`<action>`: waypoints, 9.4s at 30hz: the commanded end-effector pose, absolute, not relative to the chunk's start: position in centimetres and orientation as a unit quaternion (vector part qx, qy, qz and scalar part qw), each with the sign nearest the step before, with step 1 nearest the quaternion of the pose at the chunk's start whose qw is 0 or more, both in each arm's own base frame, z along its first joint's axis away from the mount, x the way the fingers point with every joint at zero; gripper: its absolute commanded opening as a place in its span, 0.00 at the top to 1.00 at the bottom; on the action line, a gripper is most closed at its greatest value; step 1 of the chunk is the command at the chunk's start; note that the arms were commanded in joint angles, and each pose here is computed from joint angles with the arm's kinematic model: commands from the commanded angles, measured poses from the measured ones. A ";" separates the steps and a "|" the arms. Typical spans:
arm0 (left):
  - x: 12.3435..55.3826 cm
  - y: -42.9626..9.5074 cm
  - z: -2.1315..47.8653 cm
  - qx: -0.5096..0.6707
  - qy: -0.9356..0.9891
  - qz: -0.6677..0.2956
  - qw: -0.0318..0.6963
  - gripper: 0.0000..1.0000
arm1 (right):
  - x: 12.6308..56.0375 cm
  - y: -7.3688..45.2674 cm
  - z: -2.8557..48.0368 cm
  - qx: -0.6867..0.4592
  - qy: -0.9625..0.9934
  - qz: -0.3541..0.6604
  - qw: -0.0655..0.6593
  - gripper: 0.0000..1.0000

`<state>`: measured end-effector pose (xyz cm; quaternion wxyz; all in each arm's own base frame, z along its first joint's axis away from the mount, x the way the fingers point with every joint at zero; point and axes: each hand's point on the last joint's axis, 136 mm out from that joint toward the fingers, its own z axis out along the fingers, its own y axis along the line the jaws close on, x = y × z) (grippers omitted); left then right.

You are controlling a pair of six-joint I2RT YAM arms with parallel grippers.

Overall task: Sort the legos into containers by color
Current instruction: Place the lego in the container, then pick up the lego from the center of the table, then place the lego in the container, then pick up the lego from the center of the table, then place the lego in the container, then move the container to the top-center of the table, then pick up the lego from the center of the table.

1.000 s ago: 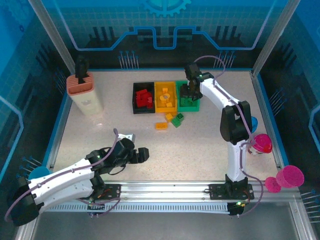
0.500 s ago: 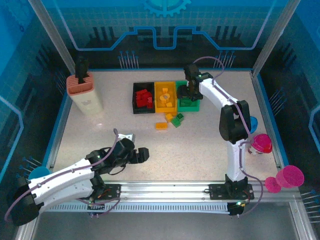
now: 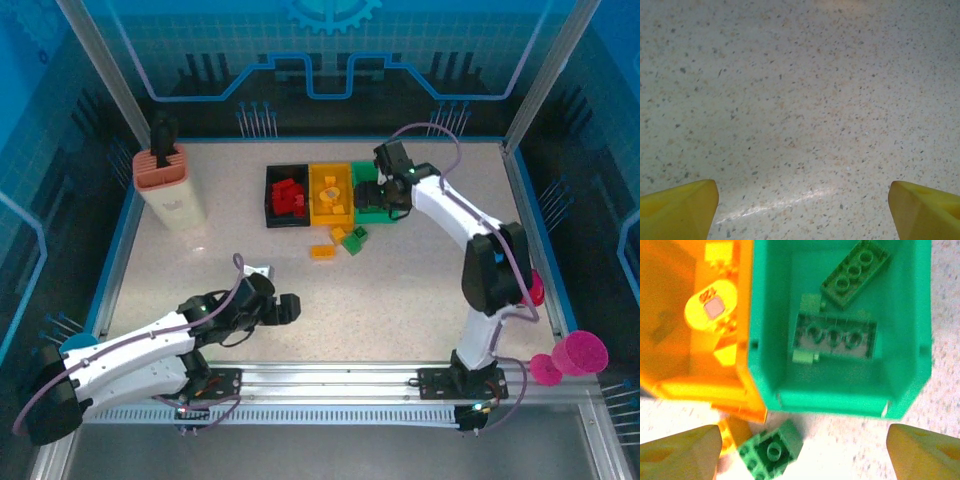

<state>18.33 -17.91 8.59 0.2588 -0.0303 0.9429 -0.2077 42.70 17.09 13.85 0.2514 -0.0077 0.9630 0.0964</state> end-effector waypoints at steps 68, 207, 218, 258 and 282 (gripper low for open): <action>41.1 -25.5 15.0 0.005 0.960 -0.057 0.276 0.50 | 21.7 12.4 9.1 0.026 0.936 0.165 0.308 0.12; 19.0 -13.0 12.2 -0.048 0.923 -0.183 0.335 0.12 | 42.9 27.7 8.3 -0.163 0.964 0.026 0.209 0.51; 18.8 -12.5 11.7 -0.052 0.926 -0.174 0.332 0.12 | 44.7 28.4 6.1 -0.163 0.968 0.021 0.188 0.54; 18.6 -12.0 11.9 -0.055 0.921 -0.176 0.343 0.11 | 43.3 25.4 10.1 -0.094 0.964 -0.006 0.247 0.15; 18.5 -11.7 11.9 -0.055 0.922 -0.170 0.345 0.11 | 43.4 24.8 2.2 -0.054 0.984 -0.002 0.168 0.13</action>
